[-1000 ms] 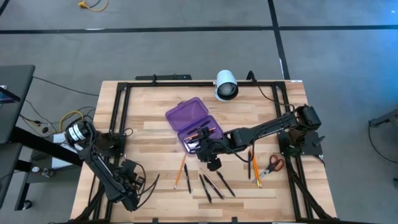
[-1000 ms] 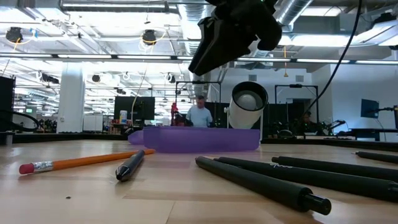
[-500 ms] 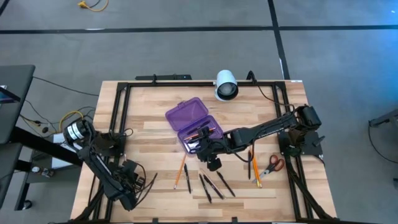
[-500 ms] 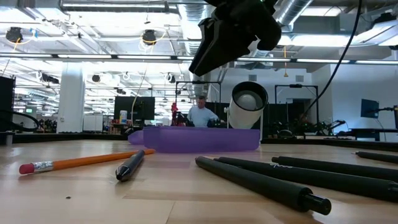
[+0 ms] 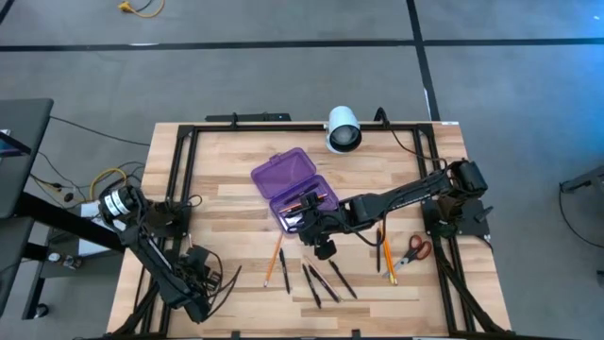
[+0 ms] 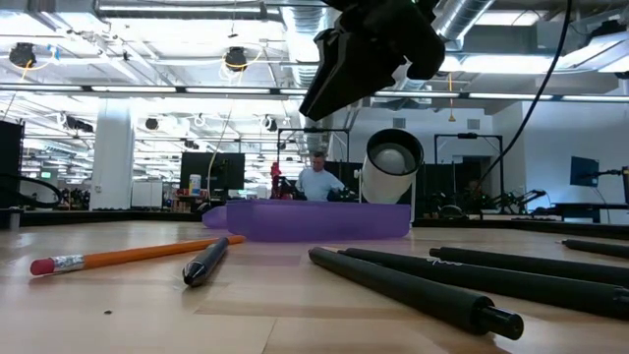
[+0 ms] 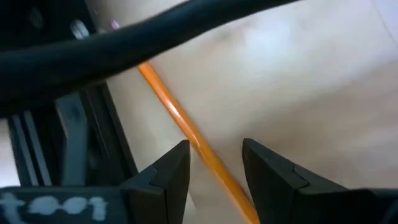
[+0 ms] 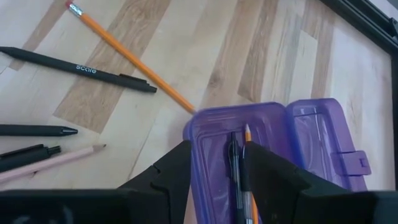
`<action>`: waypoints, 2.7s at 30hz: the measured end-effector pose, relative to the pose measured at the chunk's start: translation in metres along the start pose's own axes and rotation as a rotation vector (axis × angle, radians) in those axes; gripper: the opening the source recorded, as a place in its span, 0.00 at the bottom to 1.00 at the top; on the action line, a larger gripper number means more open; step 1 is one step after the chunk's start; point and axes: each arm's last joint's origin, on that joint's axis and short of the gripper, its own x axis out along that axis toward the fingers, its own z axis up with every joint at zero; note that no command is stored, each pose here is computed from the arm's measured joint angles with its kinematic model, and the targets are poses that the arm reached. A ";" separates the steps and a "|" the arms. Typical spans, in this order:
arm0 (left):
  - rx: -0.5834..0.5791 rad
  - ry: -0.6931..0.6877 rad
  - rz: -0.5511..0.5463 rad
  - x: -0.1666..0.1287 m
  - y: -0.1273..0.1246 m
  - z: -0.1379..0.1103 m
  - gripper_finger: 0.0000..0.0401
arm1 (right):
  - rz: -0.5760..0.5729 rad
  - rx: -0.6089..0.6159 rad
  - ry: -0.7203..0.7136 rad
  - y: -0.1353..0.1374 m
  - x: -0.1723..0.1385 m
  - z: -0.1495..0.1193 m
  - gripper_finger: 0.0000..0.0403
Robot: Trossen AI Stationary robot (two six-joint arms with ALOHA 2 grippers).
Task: Pick & place school supplies into a supply box
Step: Put the orange pencil into the purple supply box
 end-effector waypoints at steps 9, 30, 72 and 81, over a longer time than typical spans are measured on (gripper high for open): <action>0.002 0.030 -0.055 0.009 0.000 -0.002 0.30 | 0.001 0.000 -0.001 0.001 0.000 0.000 0.34; 0.087 -0.131 -0.277 -0.002 -0.016 -0.004 0.27 | 0.015 -0.005 0.014 0.006 -0.001 0.000 0.33; 0.791 -0.352 -0.342 -0.023 -0.062 0.082 0.27 | 0.009 -0.063 -0.018 0.025 -0.007 0.009 0.33; 0.859 -0.288 -0.553 -0.030 -0.064 0.096 0.27 | 0.012 -0.060 -0.023 0.028 -0.008 0.010 0.33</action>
